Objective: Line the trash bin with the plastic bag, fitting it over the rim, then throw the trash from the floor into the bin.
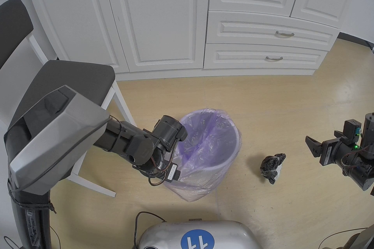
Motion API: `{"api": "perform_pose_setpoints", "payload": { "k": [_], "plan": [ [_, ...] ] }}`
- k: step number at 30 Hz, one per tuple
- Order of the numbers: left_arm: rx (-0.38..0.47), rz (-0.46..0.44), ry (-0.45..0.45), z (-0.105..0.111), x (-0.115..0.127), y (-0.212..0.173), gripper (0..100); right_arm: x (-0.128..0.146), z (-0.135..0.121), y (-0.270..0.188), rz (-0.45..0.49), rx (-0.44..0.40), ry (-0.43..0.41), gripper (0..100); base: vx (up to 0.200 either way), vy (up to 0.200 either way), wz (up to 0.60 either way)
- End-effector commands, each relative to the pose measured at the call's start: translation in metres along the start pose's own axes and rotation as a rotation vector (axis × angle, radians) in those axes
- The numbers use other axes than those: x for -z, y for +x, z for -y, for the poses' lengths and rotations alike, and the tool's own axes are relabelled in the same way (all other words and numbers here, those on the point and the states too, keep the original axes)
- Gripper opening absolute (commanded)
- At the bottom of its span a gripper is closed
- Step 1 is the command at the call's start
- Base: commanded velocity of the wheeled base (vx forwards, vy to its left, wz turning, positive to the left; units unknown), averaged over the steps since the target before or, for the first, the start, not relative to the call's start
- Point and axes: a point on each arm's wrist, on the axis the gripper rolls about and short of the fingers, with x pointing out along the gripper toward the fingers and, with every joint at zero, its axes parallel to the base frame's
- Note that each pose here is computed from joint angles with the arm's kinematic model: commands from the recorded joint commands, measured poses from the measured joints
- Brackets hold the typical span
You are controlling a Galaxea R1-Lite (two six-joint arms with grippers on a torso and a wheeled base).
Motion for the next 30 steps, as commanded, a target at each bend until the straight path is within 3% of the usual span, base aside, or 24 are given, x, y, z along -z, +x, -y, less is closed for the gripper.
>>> {"api": "perform_pose_setpoints", "payload": {
  "k": [1,18,30],
  "plan": [
    [0.023,0.097,-0.029,-0.001,-0.014,-0.020,100,0.002,0.001,0.002,-0.010,0.006,-0.003,100,0.000,0.000,0.00],
    [0.035,0.264,-0.103,-0.012,-0.056,-0.045,100,0.003,0.000,0.003,-0.018,0.006,-0.007,100,0.000,0.000,0.00],
    [0.030,0.239,-0.084,-0.001,-0.056,-0.024,100,0.004,0.000,0.004,-0.022,0.007,-0.007,100,0.000,0.000,0.00]
  ]
}}
